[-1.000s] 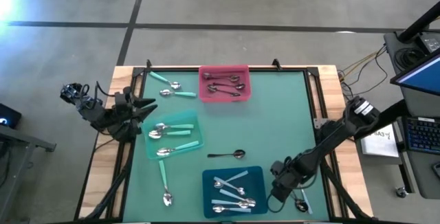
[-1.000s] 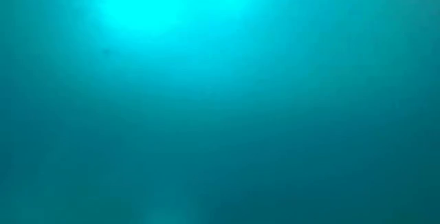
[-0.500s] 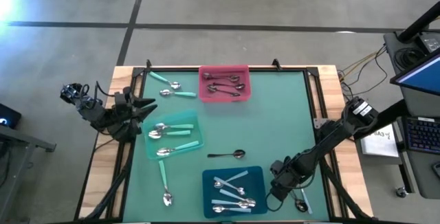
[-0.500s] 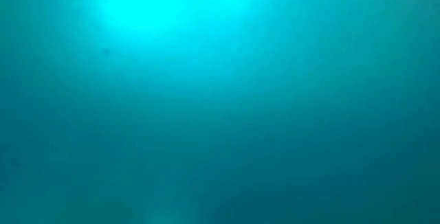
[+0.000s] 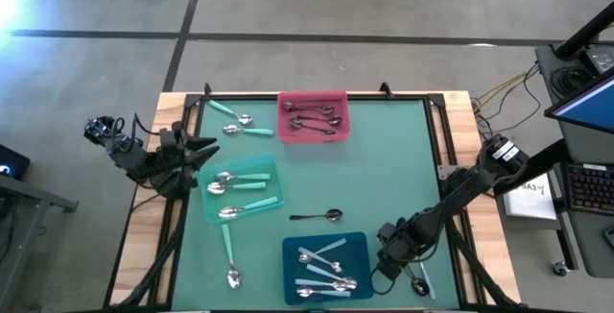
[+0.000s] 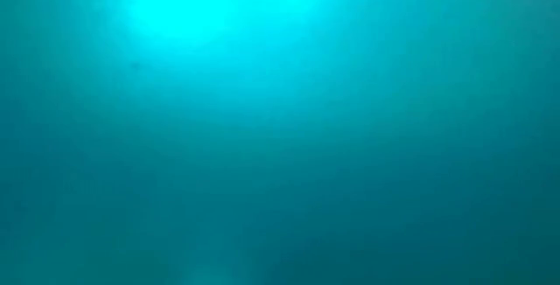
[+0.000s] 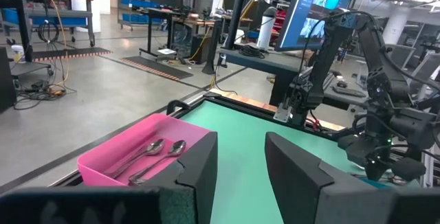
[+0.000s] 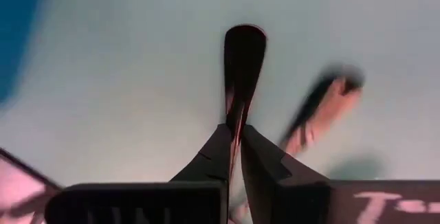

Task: Sort silverware by color (type)
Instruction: Put the black spoon into the red bin

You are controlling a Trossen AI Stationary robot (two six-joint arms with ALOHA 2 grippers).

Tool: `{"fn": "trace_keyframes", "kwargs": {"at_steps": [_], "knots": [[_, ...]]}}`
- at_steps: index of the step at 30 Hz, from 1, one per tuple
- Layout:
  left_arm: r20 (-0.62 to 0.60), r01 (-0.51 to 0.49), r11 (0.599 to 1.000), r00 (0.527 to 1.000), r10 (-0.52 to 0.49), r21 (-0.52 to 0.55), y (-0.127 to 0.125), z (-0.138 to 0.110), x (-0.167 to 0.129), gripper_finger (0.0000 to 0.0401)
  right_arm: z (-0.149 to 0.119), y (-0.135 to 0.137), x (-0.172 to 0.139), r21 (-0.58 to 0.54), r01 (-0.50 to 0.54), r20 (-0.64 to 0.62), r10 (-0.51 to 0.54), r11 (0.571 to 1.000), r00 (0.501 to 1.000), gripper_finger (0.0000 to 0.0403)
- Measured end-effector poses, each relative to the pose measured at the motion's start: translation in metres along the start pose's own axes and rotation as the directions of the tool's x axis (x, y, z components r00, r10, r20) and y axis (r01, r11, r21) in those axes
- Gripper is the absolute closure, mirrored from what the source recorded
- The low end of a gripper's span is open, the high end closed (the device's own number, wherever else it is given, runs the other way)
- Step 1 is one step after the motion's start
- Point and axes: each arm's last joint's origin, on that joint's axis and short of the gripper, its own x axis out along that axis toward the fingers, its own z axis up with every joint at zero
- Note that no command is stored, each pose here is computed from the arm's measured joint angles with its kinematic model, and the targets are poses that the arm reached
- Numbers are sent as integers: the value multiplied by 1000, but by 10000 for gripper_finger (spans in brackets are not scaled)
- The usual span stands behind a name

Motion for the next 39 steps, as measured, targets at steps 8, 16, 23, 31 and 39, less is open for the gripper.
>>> {"fn": "trace_keyframes", "kwargs": {"at_steps": [8,16,23,31,39], "knots": [[0,0,1000,1000,0,0,0,0,0,294,11,-3,-35,-29,-87,271,92,996,958,397],[2,1,1000,1000,-1,-3,1,0,0,294,22,-7,-65,-73,-139,438,157,988,885,396],[4,1,1000,1000,-1,-7,1,1,-1,294,30,-14,-90,-121,-156,547,197,980,814,395],[6,2,1000,1000,-2,-9,2,1,-1,294,48,-23,-108,-151,-103,650,177,983,739,395],[6,2,1000,1000,-2,-9,2,1,-1,294,77,-35,-122,-141,13,759,99,990,643,394]]}}
